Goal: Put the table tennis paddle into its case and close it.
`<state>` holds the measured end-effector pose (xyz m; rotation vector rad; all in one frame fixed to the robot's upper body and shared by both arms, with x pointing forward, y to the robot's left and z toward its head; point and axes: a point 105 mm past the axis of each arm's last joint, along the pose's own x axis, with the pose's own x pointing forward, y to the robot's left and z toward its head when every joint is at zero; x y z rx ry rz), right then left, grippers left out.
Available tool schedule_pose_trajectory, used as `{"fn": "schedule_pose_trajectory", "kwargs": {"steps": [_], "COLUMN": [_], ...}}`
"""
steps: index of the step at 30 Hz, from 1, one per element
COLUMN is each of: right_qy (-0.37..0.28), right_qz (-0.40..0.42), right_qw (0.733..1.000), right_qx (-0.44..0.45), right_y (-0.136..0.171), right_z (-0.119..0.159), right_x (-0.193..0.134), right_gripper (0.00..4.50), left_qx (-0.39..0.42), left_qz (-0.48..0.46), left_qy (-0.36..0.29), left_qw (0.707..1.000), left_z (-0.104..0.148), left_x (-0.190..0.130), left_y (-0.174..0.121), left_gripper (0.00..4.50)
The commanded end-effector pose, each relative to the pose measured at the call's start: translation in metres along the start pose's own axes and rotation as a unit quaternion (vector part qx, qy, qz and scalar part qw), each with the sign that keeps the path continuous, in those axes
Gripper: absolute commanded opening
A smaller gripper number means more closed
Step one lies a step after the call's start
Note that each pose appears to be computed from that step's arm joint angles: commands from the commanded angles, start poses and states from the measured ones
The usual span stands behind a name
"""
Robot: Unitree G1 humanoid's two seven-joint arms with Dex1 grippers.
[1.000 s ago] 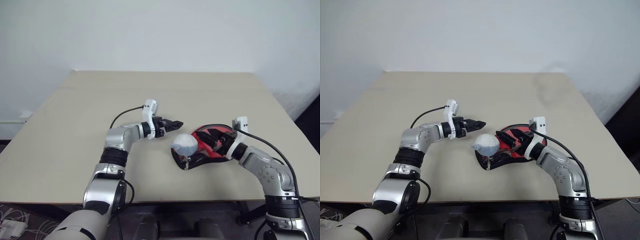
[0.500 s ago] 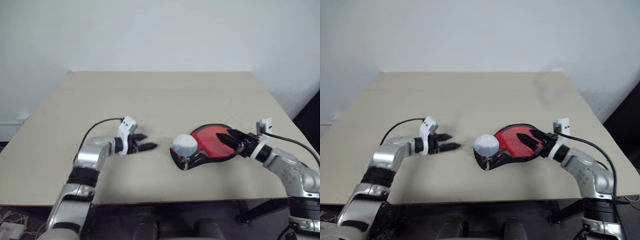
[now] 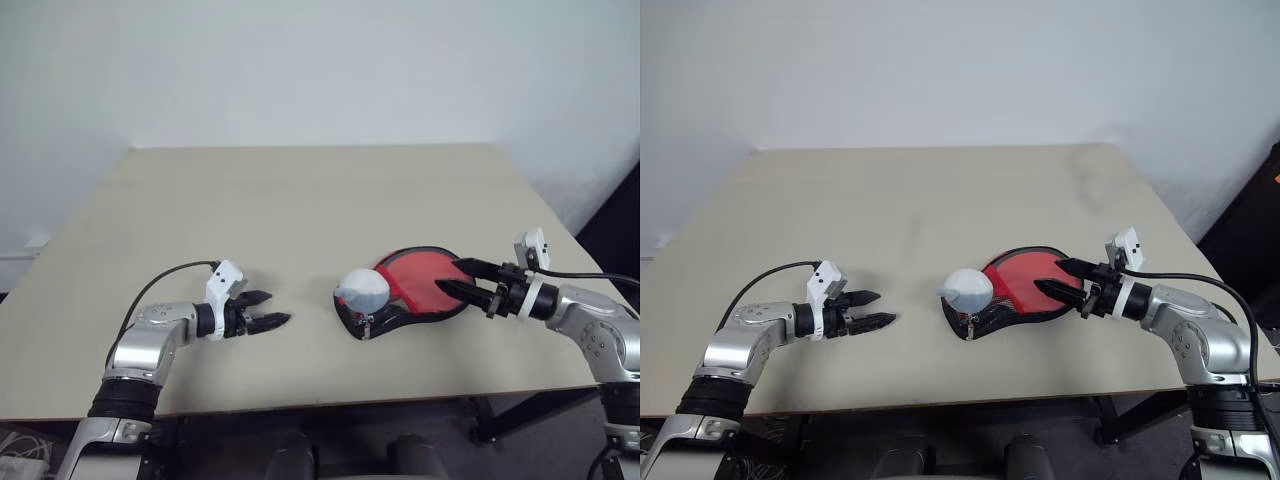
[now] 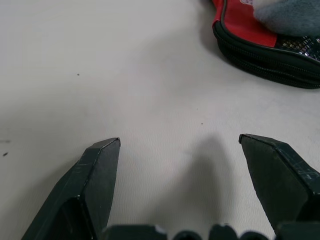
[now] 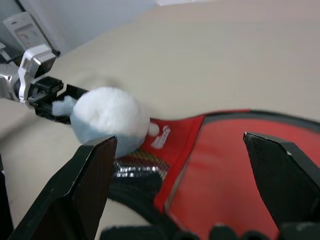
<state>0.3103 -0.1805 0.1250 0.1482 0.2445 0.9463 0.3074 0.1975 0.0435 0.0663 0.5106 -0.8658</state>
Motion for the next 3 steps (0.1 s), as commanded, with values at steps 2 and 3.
{"fn": "schedule_pose_trajectory", "kwargs": {"steps": [2,3], "right_qy": [-0.016,-0.016], "right_qz": [0.012,0.012], "right_qw": [1.000,1.000], "right_qx": [-0.018,-0.019], "right_y": [0.0014,0.0004], "right_z": [0.0115,0.0112], "right_x": [0.0091,0.0112], "right_gripper": [4.38,4.38], "left_qx": [-0.032,-0.034], "left_qz": [0.021,0.020], "left_qy": [0.017,0.017], "left_qw": [0.999,0.999], "left_z": [-0.0205,-0.0218], "left_x": [-0.0049,-0.0043], "left_y": [-0.0022,-0.0037], "left_gripper": [4.03,4.03]}}
